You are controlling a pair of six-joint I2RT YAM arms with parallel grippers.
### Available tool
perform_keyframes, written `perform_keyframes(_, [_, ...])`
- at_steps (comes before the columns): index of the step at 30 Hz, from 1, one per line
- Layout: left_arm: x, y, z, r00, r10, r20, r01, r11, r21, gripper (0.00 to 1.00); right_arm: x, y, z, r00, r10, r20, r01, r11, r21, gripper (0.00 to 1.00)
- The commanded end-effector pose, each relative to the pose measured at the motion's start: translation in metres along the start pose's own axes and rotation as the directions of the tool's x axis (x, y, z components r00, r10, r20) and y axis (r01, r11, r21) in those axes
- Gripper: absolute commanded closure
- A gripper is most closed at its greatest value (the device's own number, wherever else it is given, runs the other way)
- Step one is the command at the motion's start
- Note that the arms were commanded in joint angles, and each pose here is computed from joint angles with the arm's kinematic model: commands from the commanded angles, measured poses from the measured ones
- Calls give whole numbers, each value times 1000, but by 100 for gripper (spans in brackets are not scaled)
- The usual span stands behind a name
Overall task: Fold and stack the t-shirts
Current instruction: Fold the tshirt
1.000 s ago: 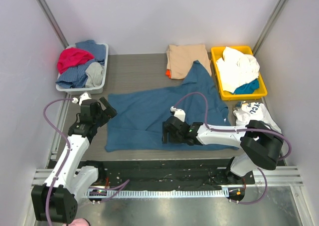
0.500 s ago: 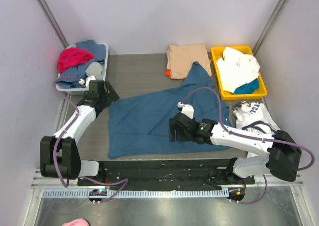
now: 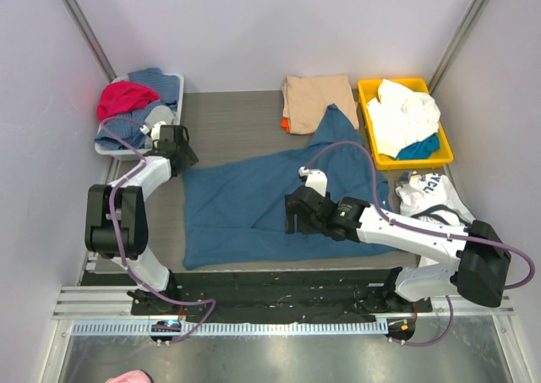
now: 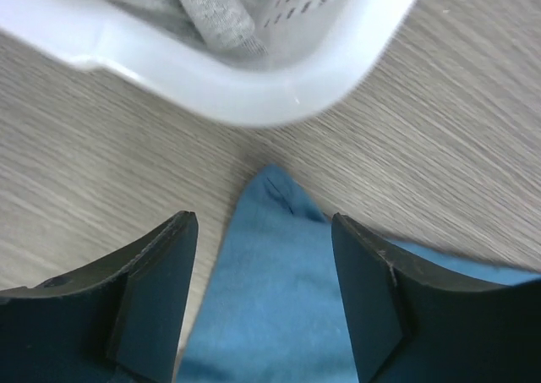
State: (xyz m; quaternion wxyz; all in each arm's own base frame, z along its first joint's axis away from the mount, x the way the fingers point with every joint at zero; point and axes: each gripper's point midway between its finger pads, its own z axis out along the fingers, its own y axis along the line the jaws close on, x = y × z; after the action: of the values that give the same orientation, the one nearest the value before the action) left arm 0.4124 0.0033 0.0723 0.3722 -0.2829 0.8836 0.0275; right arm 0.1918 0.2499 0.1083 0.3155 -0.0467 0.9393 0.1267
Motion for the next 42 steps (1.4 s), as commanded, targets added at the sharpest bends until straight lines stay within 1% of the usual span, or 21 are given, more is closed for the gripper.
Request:
perform_keyframes(1, [-20,-5,13,999,-17,51,17,1000,-2,34,-9,-2,-4,999,-13,41,12,1000,14,24])
perform_keyframes(6, [-7,2,34,998,-55,-3,55,998,-23,37,-7,-4,-2,999,-13,35,13,1000,24,24])
perform_keyframes(7, [-5,1,37,998,-65,-11,65,998,-20,40,-6,-4,-1,999,-17,34,16,1000,27,24])
perform_keyframes(10, [-1,-1,44,995,-95,-34,94,996,-7,42,-6,-6,-1,999,-22,32,21,999,32,24])
perform_keyframes(15, [3,-2,49,993,-109,-48,109,994,-11,44,-5,-8,-1,999,-25,30,23,999,42,24])
perform_keyframes(16, [4,-2,50,992,-113,-50,113,994,-11,47,-5,-7,-1,999,-26,29,25,999,42,23])
perform_keyframes(17, [5,-2,50,992,-115,-55,114,993,-12,48,-5,-8,0,999,-27,28,26,999,43,23])
perform_keyframes(21, [8,-6,51,989,-125,-74,126,992,7,49,-3,-9,2,999,-30,21,29,998,51,23])
perform_keyframes(26, [4,-10,46,989,-128,-75,131,991,25,32,-3,-8,3,999,-34,18,33,998,54,23])
perform_keyframes(28, [0,-11,42,989,-130,-72,132,991,30,23,-2,-8,4,999,-34,16,33,998,56,24])
perform_keyframes(31, [-6,-13,34,989,-134,-59,137,990,42,19,-1,-8,4,999,-31,15,30,998,54,23])
perform_keyframes(35, [-6,-15,24,988,-145,-60,149,987,68,20,0,-9,4,999,-33,13,32,998,59,23])
perform_keyframes(40, [2,-12,20,986,-153,-64,158,984,84,30,1,-10,5,1000,-30,9,29,998,61,23])
perform_keyframes(42, [8,-10,20,986,-152,-75,158,984,79,32,1,-11,5,1000,-30,9,30,998,63,23])
